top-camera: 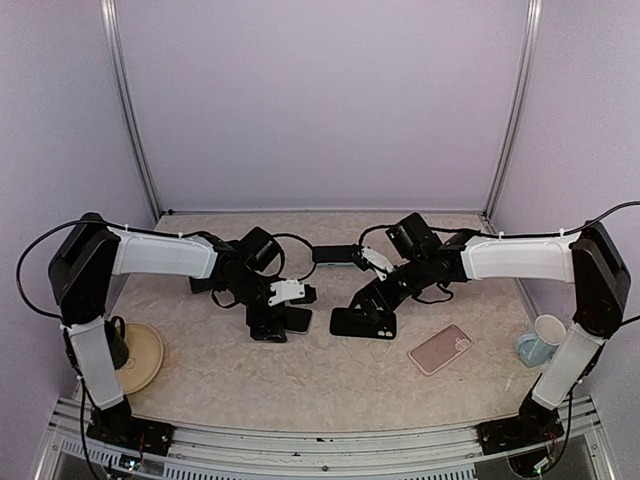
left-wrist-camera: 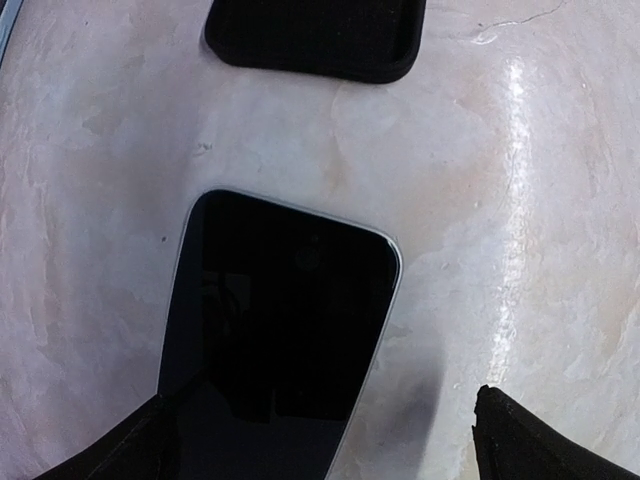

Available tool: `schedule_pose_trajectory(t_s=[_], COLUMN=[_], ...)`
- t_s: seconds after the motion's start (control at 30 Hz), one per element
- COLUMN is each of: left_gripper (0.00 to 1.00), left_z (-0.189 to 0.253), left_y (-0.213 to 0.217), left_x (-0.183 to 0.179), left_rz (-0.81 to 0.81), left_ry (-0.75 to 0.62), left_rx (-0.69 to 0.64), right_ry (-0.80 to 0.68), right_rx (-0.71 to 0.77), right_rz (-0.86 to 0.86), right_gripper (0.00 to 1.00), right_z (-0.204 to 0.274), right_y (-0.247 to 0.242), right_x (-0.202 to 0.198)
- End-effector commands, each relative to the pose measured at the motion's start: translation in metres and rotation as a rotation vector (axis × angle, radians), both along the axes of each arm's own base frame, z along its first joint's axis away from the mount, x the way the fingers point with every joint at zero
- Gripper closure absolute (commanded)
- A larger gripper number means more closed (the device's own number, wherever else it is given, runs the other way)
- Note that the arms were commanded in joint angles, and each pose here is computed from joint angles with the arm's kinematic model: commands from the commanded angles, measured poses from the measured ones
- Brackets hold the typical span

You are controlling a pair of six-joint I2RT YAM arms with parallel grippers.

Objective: Put the phone into the phone case
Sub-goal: Pick up the phone from the center of the board.

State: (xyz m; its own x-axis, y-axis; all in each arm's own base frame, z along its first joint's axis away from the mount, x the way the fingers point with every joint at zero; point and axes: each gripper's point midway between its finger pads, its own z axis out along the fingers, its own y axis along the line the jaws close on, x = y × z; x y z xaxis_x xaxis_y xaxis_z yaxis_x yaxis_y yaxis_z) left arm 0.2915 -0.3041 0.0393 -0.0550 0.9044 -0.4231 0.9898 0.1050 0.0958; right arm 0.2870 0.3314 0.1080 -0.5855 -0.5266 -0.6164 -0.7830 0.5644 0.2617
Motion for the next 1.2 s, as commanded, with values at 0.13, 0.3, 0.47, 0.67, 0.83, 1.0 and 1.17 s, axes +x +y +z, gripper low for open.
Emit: schedule_pose_trajectory(t_s=[0.13,0.3,0.47,0.67,0.83,1.0,1.17], left_gripper=[0.01,0.01,0.01,0.01,0.01,0.02,0.04], left_z=[-0.018,-0.019,-0.022,-0.028,-0.035,-0.044,-0.057], left_y=[-0.007,-0.008,-0.01,-0.008,-0.006,-0.002,-0.001], left_x=[0.003,0.013,0.023,0.027,0.031,0.028,0.021], left_rz=[-0.142,-0.146,-0.138,-0.135,-0.134,-0.128,-0.117], left_ry=[0.005,-0.008,-0.028,-0.037,-0.041,0.007,0.107], left_rx=[0.039,0.038,0.029,0.049,0.072,0.099,0.127], right_ry=[-0.005,0.0,0.006,0.01,0.016,0.011,0.012], right_rx=[0.016,0.003,-0.007,-0.011,-0.009,-0.011,-0.019], right_rz=[0.011,0.005,0.005,0.003,0.007,0.005,0.001], right_gripper=[0.0,0.0,0.0,0.0,0.0,0.0,0.0], right_z=[0.005,0.002,0.0,-0.002,-0.004,-0.002,-0.004], right_y=[0.005,0.004,0.002,0.003,0.005,0.005,0.003], right_x=[-0.003,-0.002,-0.003,-0.001,-0.001,0.0,-0.001])
